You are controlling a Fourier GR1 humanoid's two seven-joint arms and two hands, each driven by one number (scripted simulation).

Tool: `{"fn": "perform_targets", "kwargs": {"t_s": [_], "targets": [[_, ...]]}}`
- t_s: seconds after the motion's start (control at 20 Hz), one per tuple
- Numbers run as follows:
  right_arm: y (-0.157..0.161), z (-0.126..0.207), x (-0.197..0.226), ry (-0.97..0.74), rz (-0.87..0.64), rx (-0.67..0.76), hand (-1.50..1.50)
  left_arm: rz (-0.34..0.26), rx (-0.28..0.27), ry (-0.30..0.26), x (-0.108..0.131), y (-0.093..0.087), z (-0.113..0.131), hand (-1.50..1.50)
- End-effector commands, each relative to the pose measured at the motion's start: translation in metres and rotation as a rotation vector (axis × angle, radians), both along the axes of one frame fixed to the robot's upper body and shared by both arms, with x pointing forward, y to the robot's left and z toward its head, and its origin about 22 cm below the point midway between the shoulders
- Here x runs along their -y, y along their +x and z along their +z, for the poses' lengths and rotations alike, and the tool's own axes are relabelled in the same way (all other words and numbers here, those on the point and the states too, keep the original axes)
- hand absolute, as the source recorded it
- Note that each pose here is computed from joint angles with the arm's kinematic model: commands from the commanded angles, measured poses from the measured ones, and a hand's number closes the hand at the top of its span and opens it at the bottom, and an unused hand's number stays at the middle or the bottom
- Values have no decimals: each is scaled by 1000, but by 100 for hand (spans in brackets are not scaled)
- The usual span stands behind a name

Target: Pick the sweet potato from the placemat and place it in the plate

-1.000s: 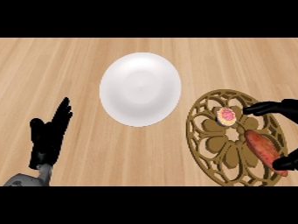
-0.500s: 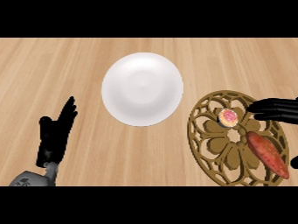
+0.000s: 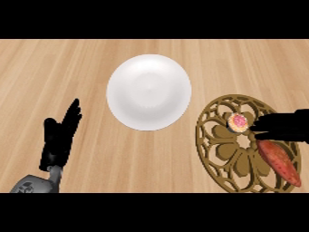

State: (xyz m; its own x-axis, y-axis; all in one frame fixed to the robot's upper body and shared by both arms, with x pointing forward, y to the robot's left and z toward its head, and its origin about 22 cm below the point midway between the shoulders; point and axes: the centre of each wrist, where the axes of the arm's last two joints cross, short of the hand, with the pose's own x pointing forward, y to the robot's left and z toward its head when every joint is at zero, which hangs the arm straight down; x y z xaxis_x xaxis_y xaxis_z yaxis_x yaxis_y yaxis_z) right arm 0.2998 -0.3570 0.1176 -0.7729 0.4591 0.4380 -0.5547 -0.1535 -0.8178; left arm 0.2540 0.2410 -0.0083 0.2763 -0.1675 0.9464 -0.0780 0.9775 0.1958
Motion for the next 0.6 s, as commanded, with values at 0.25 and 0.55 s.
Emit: {"fn": "perform_targets", "kwargs": {"t_s": [0.25,0.55], "targets": [[22,-33,2,-27,119,-132,-150,14,15,11,14,10,6,0],[27,-36,-1,-21,162,-126,-150,22,-1,-1,0,-4,-3,0]]}}
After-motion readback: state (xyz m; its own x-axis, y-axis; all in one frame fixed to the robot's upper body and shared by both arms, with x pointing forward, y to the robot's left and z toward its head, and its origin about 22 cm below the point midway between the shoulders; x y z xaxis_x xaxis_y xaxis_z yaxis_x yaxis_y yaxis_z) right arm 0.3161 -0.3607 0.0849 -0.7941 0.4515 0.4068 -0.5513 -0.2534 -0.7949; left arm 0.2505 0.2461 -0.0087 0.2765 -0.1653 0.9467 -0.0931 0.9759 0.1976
